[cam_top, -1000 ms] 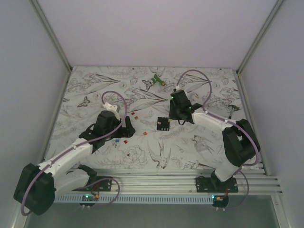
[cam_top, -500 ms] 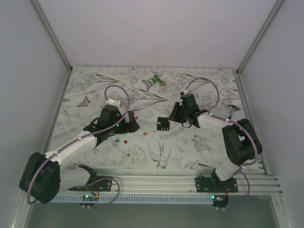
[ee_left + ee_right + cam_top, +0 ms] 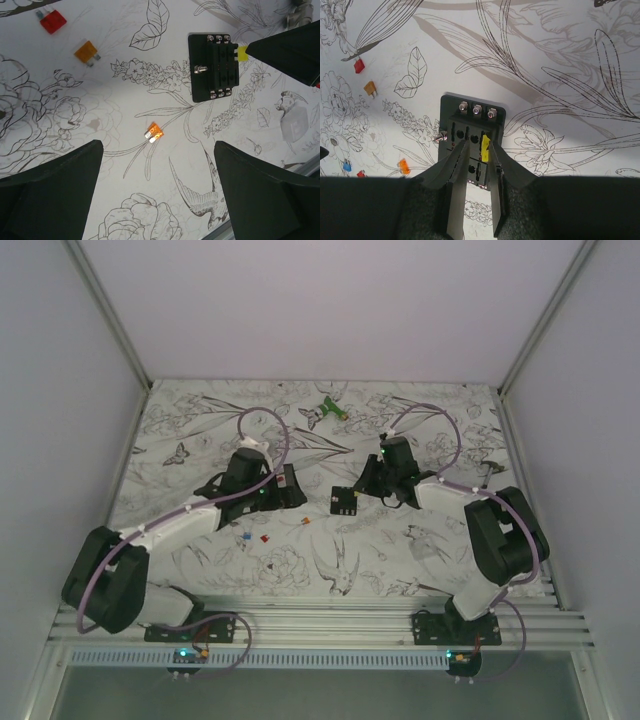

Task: Snap on the fuse box
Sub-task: Install the fuse at the fuse box base.

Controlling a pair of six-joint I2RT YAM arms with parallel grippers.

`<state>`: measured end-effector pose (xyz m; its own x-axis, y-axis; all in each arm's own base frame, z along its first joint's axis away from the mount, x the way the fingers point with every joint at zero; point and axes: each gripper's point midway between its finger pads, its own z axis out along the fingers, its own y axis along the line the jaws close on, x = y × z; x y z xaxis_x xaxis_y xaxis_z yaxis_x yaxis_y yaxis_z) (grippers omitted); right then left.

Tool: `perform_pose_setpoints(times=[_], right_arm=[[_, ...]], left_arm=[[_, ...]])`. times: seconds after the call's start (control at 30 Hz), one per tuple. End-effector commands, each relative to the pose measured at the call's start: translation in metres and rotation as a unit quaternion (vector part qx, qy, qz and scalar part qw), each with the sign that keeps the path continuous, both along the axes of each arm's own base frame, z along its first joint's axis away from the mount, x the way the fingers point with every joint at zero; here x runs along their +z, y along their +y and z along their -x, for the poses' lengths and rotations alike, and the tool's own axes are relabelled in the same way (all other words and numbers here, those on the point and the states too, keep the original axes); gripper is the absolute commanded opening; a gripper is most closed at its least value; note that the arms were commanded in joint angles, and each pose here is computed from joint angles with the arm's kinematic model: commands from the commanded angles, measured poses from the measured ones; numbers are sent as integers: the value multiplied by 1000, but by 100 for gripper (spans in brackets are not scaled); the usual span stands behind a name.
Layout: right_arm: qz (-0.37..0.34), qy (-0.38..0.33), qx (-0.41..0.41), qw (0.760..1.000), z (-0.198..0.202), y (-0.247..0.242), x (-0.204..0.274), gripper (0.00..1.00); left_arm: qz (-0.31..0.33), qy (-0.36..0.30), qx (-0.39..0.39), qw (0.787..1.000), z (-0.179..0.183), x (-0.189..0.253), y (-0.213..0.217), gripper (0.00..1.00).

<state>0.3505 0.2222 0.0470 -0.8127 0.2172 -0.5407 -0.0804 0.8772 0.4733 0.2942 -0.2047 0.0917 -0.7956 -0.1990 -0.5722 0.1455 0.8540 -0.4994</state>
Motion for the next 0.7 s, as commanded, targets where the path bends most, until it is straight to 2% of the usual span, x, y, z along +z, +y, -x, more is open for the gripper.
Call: perform_pose_setpoints(times=[0.0, 0.57, 0.67], right_arm=[[3, -2, -12, 1000, -3, -5, -3, 28], [17, 7, -10, 1000, -1, -8, -13, 25], [16, 2, -8, 1000, -2, -8, -11, 21]], left_arm=[[19, -2, -16, 1000, -10, 7, -16, 96], [46, 39, -71, 996, -40, -11, -72, 83], [51, 50, -83, 994, -44, -16, -81, 80]])
